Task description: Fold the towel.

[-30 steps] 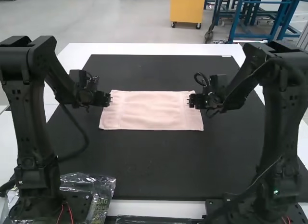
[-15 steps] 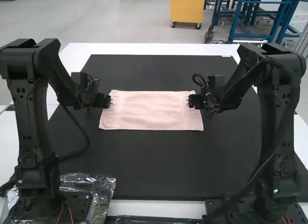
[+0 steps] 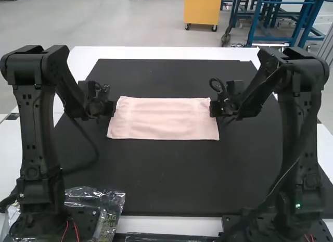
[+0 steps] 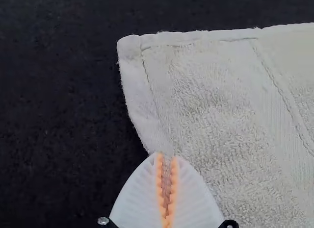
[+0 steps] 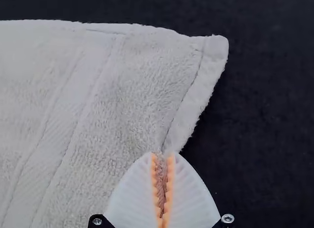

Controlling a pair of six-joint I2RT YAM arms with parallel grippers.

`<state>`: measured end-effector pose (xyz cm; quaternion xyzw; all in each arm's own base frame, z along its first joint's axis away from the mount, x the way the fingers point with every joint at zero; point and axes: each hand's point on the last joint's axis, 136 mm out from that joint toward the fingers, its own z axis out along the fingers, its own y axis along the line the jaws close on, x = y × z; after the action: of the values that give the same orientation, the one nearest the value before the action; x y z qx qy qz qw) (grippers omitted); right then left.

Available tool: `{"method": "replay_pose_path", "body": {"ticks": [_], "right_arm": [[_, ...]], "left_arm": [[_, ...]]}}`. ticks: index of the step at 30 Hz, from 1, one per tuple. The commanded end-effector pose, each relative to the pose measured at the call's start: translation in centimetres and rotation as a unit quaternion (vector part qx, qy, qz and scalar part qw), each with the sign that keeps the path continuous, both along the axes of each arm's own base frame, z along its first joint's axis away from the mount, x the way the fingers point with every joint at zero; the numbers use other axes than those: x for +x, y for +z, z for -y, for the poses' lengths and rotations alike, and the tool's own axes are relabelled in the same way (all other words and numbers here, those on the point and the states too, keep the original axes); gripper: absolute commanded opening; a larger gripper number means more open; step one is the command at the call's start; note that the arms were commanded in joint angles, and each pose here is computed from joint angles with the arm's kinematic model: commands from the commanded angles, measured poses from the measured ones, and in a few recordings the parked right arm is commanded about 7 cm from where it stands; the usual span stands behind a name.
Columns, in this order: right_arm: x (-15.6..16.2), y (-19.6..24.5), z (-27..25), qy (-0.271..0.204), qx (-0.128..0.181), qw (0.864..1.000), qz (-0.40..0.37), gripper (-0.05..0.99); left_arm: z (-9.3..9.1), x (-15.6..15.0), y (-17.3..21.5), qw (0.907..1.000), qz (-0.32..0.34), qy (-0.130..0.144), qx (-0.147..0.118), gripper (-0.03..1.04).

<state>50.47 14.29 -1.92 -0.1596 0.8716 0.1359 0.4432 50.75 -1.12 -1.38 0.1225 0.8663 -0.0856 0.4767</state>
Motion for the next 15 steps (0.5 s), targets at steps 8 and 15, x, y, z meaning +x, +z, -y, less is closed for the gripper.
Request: {"method": "replay_pose_path", "body": {"ticks": [8, 15], "right_arm": [[0.8, 4.9, 3.4, -0.035, 0.024, 0.999, -0.001, -0.02], [-1.4, 6.3, 3.7, -0.026, 0.038, 0.999, -0.016, -0.02]], "left_arm": [[-2.4, 0.9, 5.9, 0.9996, 0.024, 0.016, -0.001, 0.02], [-2.4, -0.9, 7.5, 1.0000, -0.002, 0.005, 0.000, 0.02]]}}
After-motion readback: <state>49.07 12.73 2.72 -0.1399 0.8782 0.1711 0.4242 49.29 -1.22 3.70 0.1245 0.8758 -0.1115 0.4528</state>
